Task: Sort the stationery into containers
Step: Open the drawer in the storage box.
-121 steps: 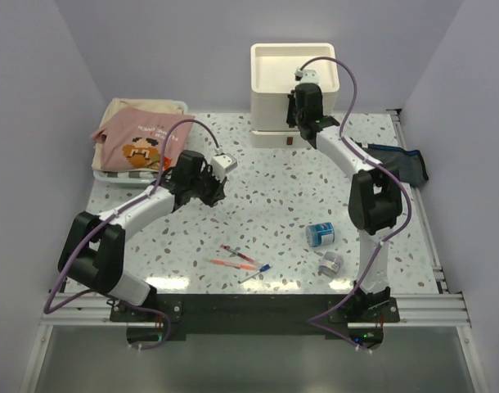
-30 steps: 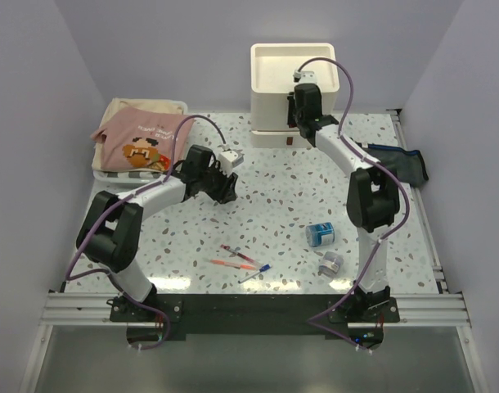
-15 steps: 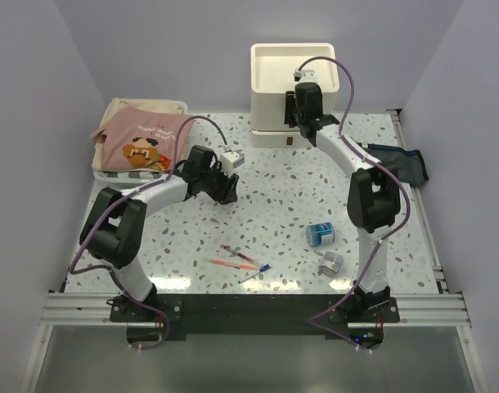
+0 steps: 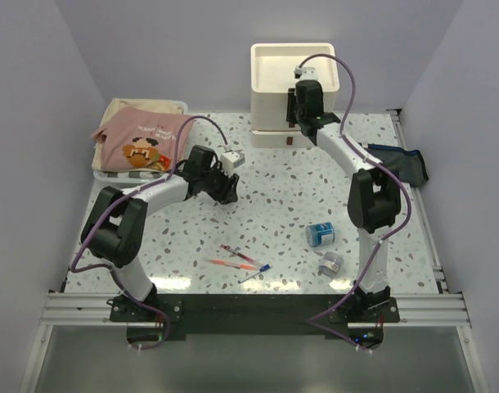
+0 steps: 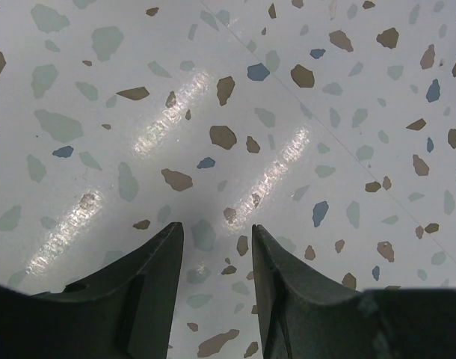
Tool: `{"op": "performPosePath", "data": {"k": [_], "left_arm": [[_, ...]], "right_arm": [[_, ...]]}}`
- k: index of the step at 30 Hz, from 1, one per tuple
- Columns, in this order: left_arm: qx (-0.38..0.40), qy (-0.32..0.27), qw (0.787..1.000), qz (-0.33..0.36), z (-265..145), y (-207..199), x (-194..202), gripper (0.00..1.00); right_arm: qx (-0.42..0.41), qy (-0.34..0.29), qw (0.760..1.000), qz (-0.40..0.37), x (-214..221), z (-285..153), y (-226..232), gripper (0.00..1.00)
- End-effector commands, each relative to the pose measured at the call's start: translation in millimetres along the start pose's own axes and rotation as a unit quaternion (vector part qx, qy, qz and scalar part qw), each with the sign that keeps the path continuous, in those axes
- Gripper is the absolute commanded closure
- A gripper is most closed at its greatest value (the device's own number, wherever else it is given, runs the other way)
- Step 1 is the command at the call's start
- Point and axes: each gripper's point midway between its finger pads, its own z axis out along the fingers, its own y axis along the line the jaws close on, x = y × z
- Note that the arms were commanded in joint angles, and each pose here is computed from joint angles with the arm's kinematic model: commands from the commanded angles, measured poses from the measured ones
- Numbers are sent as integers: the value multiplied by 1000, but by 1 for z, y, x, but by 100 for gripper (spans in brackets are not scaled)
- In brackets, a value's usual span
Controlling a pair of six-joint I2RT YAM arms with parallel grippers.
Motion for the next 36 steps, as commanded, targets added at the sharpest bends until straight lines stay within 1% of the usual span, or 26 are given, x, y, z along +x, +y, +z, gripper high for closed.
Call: {"op": "performPosePath", "data": {"k": [1, 6, 9, 10, 13, 18, 19, 21, 22, 24, 25, 28, 36], "left_arm": [[7, -33, 999, 1, -2, 0, -26, 54], [9, -31, 999, -2, 0, 0, -25, 54], [10, -32, 999, -3, 1, 1, -26, 54], [9, -31, 999, -3, 1, 1, -26, 54], [11, -28, 1000, -4, 2, 1, -24, 54], [14, -26, 1000, -6, 3, 0, -22, 54], [14, -27, 1000, -6, 4, 0, -23, 54], [16, -28, 999, -7, 5, 0, -24, 54], [18, -28, 999, -7, 6, 0, -24, 54], [18, -28, 999, -8, 8, 1, -24, 54], [19, -29, 999, -9, 9, 1, -26, 54], [21, -29, 999, -12, 11, 1, -27, 54], [21, -33, 999, -11, 11, 1, -29, 54]], "right_arm": [[-7, -109, 994, 26, -86, -23, -1, 63], [-10, -113, 993, 27, -90, -24, 0, 63], [-16, -106, 994, 28, -85, -21, 1, 75], [-19, -104, 994, 26, -83, -21, 3, 83], [-26, -97, 995, 25, -79, -22, 4, 100], [-33, -88, 995, 32, -77, -41, 3, 100], [-33, -76, 996, 30, -66, -42, 2, 100], [-40, -76, 996, 33, -69, -55, 2, 100], [-41, -64, 997, 31, -58, -55, 2, 100], [-45, -60, 997, 33, -57, -66, 1, 100], [-45, -50, 997, 32, -48, -67, -1, 100], [-50, -39, 997, 33, -40, -77, -2, 100], [-62, -18, 997, 40, -25, -92, -1, 100]]}}
